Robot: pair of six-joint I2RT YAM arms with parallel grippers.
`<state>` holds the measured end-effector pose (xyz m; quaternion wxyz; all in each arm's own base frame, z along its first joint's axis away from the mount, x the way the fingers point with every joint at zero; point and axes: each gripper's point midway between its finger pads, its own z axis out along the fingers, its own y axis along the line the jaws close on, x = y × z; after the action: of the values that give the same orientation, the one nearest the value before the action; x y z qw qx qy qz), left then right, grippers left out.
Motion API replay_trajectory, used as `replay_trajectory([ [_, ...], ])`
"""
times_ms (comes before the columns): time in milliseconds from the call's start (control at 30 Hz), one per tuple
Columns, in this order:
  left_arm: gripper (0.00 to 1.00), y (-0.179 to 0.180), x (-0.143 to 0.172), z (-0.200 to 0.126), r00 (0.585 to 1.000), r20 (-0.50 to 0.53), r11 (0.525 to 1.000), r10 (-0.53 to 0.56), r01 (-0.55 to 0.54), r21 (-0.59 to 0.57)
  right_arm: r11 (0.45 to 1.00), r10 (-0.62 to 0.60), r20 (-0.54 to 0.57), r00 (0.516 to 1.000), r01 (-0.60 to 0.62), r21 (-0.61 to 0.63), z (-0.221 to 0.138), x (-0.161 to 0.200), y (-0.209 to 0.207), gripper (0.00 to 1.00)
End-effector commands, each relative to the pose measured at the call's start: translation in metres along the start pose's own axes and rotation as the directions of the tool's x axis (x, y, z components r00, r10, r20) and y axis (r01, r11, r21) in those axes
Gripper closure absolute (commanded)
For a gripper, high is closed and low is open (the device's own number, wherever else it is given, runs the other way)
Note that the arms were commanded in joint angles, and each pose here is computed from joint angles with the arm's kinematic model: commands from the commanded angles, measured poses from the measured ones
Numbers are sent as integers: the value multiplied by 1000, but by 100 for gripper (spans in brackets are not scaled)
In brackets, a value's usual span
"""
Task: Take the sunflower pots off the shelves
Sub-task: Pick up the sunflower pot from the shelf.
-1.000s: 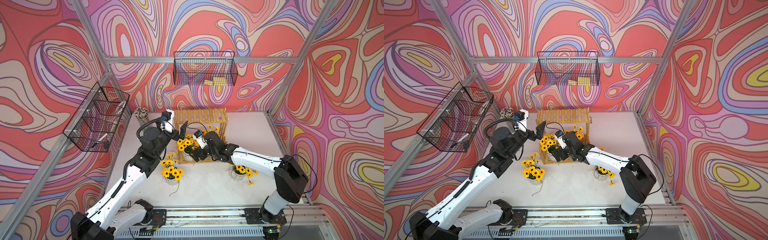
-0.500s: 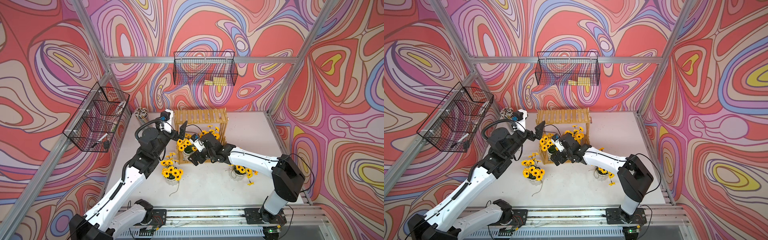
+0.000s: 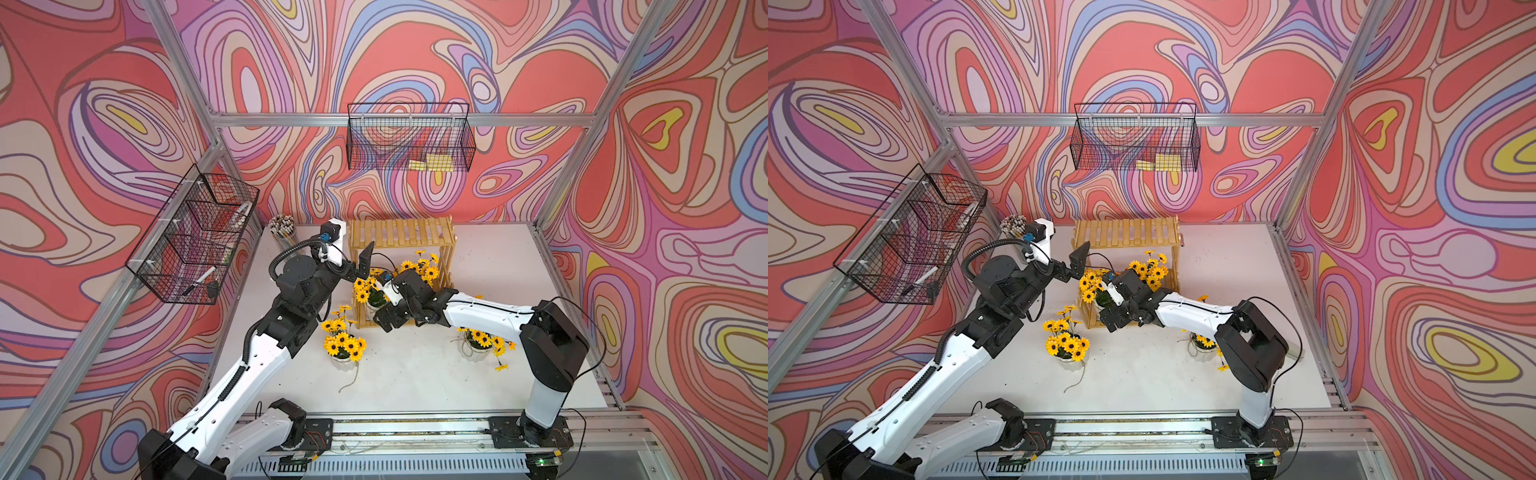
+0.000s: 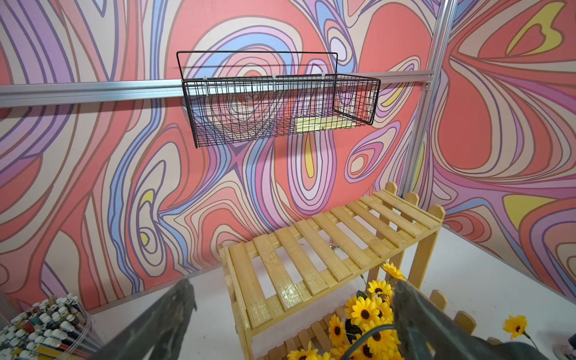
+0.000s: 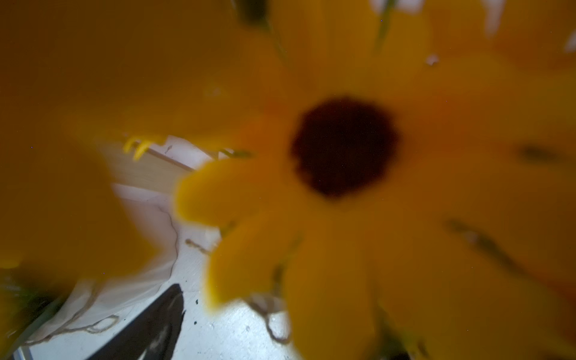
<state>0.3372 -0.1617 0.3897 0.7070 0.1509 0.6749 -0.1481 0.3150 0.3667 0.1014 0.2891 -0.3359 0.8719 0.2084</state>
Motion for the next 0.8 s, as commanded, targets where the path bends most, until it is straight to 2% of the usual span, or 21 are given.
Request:
replay_trajectory([
  [0, 0, 3, -4, -5, 1000, 16, 1000, 12, -12, -12, 1000, 2, 62, 998, -3, 23, 0, -21, -1, 5],
  [233, 0, 3, -3, -4, 1000, 15, 1000, 13, -13, -12, 1000, -7, 115, 993, 4, 29, 0, -35, -1, 5],
  [767, 0, 3, -5, -5, 1000, 18, 1000, 17, -17, -14, 1000, -29, 135, 990, 29, 6, 18, -48, 2, 5],
])
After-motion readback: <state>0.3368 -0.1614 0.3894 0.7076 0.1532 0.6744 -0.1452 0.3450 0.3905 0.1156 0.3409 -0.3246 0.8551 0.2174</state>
